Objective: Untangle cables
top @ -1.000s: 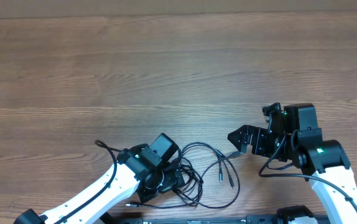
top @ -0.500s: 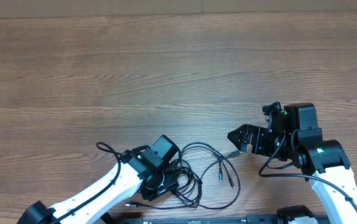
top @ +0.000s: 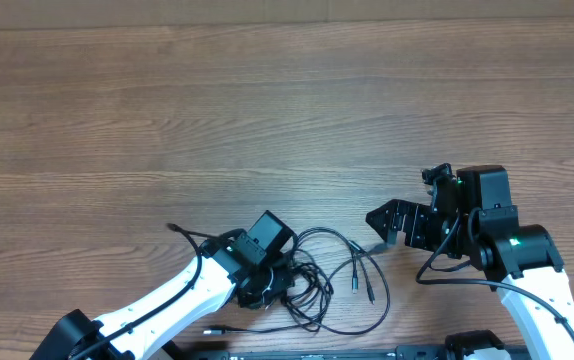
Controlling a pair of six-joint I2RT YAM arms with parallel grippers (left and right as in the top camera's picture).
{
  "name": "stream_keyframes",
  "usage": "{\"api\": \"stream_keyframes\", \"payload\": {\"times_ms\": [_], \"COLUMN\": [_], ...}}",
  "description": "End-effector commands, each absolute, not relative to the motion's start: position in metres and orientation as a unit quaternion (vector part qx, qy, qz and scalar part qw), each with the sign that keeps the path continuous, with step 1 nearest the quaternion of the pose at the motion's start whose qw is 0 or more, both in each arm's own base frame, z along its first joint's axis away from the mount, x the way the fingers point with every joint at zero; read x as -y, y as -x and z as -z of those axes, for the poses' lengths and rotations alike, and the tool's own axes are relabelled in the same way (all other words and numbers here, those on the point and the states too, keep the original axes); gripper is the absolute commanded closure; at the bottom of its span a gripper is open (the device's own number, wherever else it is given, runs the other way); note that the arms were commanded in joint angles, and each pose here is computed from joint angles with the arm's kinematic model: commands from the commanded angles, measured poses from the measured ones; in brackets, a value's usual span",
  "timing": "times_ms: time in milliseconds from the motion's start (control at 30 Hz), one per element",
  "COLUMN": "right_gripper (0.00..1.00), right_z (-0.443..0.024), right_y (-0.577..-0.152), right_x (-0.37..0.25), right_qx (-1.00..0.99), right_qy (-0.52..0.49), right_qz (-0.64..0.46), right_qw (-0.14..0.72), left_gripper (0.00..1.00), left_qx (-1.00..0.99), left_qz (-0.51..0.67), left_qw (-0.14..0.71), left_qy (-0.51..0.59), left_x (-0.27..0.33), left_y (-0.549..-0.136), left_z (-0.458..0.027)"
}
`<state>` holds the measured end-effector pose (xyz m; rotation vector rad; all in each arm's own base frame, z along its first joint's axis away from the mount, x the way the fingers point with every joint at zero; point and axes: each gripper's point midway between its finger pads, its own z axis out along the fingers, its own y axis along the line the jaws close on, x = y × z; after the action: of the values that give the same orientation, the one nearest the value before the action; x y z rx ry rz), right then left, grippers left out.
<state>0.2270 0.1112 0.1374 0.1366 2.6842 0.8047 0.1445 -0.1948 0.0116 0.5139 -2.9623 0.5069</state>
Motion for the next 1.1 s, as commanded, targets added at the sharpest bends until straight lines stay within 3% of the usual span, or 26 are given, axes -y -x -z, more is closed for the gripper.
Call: {"api": "stream_keyframes", "payload": {"times_ms": [0,200,367,500,800,1067], "right_gripper": [0.0,0.0,0.0,0.0,0.02,0.06], "right_z": [-0.143,-0.143,-0.154,-0.159,-0.204,-0.233], "right_y": [-0.231,-0.23,-0.222,-0.218,-0.2,-0.19], "right_x": [-0.111,-0.111,-0.13,-0.138,-0.174,-0.186], "right_qx": [-0.941,-0.941,-0.926,-0.916,-0.832,-0.777], "right_qy": [-0.047,-0.047,0.025,0.042,0.165,0.212], "right_qz": [-0.283,-0.283,-0.334,-0.36,-0.492,-0.553], "right_qw": [0.178,0.178,0.176,0.173,0.196,0.213], "left_gripper": [0.96,0.96,0.96,0.96,0.96,0.96], "left_qx": [0.973,0.932,0.875,0.837,0.802,0.847], "left_qz": [-0.211,-0.28,-0.201,-0.124,-0.013,-0.142], "left_qw": [0.002,-0.178,-0.369,-0.442,-0.518,-0.492], "left_qy": [-0.09,0.147,0.24,0.299,0.296,0.141], "left_x": [0.213,0.251,0.236,0.218,0.178,0.187], "left_y": [-0.163,-0.217,-0.264,-0.275,-0.284,-0.278], "left_z": [-0.021,-0.1,-0.183,-0.217,-0.257,-0.255]}}
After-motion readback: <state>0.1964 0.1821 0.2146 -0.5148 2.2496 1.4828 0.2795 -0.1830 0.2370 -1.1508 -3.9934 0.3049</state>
